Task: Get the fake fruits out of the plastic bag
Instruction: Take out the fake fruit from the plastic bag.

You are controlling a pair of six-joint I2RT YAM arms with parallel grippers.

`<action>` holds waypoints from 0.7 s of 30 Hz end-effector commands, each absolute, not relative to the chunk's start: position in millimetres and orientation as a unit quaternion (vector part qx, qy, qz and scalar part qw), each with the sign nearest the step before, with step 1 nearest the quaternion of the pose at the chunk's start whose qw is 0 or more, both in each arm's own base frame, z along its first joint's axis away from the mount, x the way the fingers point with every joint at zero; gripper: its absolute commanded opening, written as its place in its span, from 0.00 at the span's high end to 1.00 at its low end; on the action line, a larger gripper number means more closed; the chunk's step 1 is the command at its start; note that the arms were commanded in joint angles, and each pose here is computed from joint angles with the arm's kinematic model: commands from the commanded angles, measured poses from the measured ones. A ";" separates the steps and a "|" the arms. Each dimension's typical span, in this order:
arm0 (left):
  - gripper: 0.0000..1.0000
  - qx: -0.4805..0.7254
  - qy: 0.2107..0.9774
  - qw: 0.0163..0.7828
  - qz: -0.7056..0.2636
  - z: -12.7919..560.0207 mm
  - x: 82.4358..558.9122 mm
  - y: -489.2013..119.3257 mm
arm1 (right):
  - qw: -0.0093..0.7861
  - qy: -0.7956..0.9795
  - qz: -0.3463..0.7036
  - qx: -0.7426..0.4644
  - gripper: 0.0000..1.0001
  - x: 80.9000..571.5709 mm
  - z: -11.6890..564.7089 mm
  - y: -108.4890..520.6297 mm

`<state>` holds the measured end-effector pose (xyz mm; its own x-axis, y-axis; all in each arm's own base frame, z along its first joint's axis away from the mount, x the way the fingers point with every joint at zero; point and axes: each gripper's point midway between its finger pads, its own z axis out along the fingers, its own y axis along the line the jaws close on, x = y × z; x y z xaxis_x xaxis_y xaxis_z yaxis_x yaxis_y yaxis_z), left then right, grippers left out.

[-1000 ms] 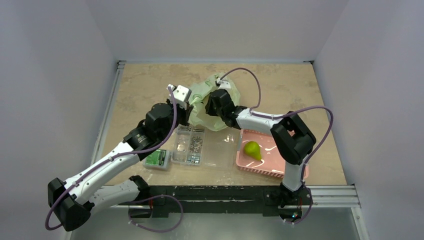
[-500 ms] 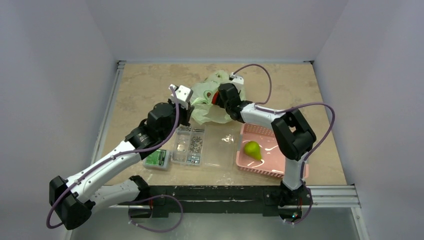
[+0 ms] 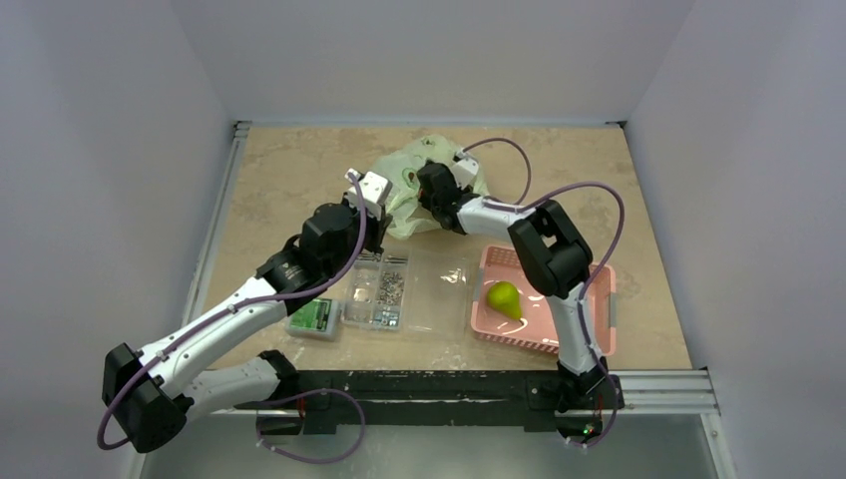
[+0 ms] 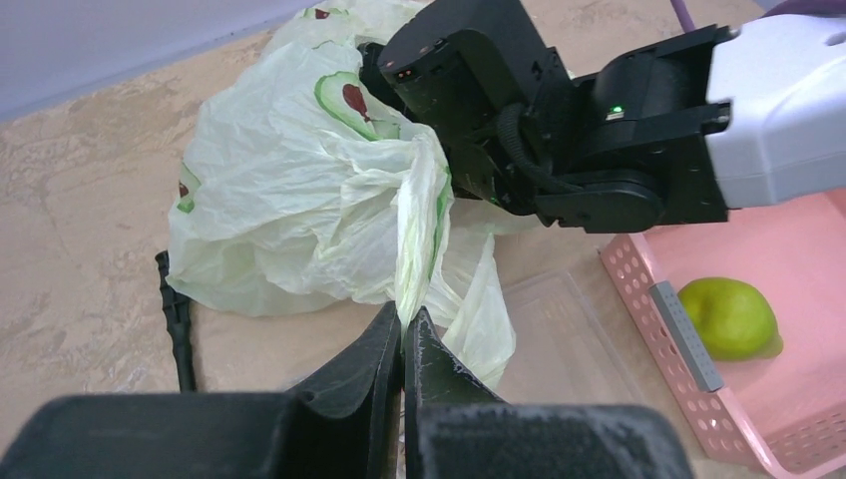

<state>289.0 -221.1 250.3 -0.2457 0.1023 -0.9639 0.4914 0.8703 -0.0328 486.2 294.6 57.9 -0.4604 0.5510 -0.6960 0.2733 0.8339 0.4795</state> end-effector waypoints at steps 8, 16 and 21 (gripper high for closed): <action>1.00 0.183 0.754 0.601 -0.191 275.9 290.4 -226.2 | 0.450 0.812 0.155 0.338 0.28 521.8 42.1 300.1; 1.00 0.180 0.752 0.606 -0.188 278.8 290.3 -223.6 | 0.467 0.805 0.165 0.327 0.66 516.7 55.6 294.1; 1.00 0.180 0.751 0.608 -0.187 280.4 290.8 -223.3 | 0.480 0.810 0.165 0.294 0.84 510.1 78.0 291.2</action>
<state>288.1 -222.8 249.8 -0.2507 0.0976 -0.9631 0.4976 0.8664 -0.0417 512.7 301.2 43.4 -0.3913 0.6581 -0.6433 0.3542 0.7529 0.5547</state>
